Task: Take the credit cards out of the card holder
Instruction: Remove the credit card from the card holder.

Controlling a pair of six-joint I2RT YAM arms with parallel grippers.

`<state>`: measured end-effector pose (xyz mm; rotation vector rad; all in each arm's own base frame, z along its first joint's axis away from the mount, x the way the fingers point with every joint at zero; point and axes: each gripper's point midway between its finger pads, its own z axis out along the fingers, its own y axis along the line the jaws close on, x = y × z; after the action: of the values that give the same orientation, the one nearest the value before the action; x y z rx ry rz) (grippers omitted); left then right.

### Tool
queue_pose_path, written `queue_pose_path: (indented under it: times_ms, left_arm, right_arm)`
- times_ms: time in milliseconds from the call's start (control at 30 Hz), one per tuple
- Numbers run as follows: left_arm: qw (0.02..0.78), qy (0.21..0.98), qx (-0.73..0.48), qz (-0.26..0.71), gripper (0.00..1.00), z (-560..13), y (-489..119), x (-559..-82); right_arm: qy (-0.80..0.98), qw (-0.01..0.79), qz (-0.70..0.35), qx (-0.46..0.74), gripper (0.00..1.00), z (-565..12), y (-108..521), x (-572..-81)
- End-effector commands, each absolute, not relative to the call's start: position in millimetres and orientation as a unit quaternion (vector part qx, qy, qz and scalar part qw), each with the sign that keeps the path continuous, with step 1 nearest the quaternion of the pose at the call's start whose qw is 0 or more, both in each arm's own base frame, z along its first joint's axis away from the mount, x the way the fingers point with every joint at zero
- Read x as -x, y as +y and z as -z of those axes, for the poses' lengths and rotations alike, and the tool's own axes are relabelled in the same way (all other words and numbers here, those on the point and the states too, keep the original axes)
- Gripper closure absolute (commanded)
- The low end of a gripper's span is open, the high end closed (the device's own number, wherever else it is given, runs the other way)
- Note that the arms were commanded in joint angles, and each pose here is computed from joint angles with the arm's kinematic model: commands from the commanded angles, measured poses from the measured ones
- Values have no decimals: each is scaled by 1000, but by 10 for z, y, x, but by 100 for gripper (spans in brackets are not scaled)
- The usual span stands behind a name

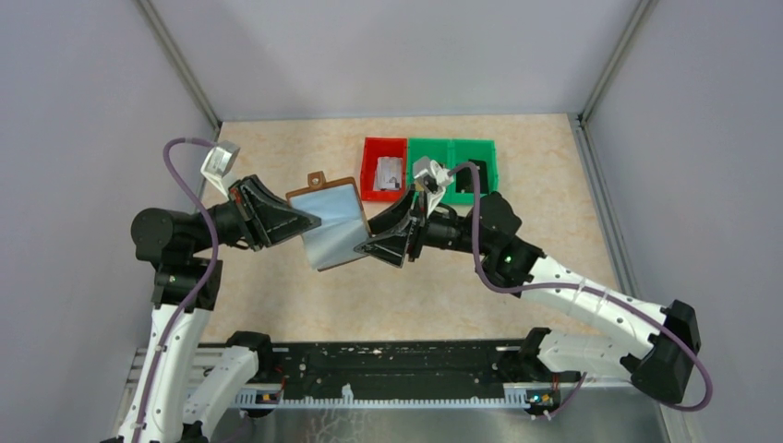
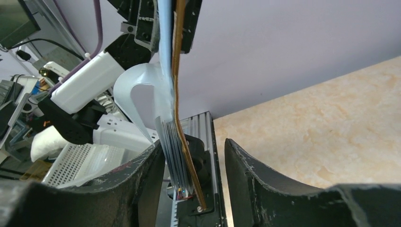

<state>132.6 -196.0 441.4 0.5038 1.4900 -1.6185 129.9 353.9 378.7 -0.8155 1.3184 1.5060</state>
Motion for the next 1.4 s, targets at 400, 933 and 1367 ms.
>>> queue_pose_path:
  times_ms: [400, 933, 1367]
  left_arm:
    - [430, 584, -231, 649, 100, -4475, -1951, -1182]
    - [476, 583, -263, 604, 30, -4457, -1936, -1263]
    - [535, 531, -411, 512, 3, -4243, -1893, -1029]
  right_arm:
    - [429, 488, -692, 315, 57, -4473, 3643, -1204]
    - [414, 452, -745, 263, 100, -4611, 3632, -1181]
    - [432, 472, -727, 249, 100, -4656, 3491, -1227]
